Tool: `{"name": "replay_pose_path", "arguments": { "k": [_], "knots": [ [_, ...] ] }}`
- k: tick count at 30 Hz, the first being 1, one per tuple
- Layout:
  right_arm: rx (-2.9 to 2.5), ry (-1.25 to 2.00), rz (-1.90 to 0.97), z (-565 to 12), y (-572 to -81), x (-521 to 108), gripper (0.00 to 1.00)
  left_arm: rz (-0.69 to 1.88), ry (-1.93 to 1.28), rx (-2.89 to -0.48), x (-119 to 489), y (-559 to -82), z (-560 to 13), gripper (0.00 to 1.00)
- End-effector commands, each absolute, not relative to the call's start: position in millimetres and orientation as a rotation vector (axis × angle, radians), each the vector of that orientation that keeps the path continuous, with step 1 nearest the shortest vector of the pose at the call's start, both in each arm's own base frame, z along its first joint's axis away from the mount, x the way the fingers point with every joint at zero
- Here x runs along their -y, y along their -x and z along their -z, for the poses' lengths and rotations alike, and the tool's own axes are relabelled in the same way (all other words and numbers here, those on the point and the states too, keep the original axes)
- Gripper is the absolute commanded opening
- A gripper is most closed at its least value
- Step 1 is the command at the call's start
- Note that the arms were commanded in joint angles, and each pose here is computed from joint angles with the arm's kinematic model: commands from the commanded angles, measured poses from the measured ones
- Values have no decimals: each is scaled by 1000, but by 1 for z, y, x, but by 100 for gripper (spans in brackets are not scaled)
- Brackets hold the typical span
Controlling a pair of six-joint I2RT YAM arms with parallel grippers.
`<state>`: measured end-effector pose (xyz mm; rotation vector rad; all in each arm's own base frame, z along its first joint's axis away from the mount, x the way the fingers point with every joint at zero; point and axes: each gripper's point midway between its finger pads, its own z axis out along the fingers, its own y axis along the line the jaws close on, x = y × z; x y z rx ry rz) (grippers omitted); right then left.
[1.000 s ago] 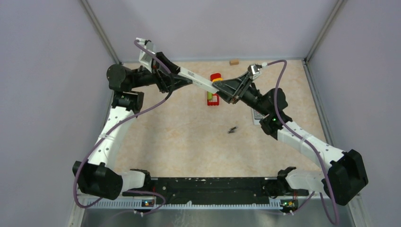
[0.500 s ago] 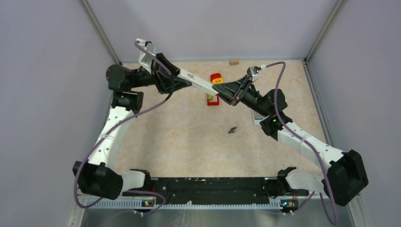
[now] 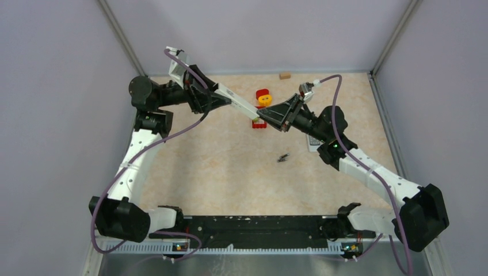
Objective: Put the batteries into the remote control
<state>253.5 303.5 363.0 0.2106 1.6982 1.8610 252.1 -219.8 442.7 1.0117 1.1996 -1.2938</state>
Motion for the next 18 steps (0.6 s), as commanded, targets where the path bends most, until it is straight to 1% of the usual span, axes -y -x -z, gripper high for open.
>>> {"name": "replay_pose_path", "arguments": {
  "k": [1,3,8,13,18],
  "knots": [
    [-1652,-133,-1875,-381,-246,-300,31,1209,-1018,-1112,216,-246,-462,0],
    [-1629,-123,-1913,-387,-244,-301,27,1209,-1019,-1112,216,-245,-461,0],
    [-1603,-111,-1986,-396,-239,-304,22,1205,-1017,-1118,215,-245,-458,0],
    [-1597,-113,-1989,-400,-238,-302,11,1187,-1016,-1132,214,-247,-454,0],
    [-1615,-123,-1959,-396,-240,-302,1,1183,-1015,-1147,213,-249,-450,0]
  ]
}}
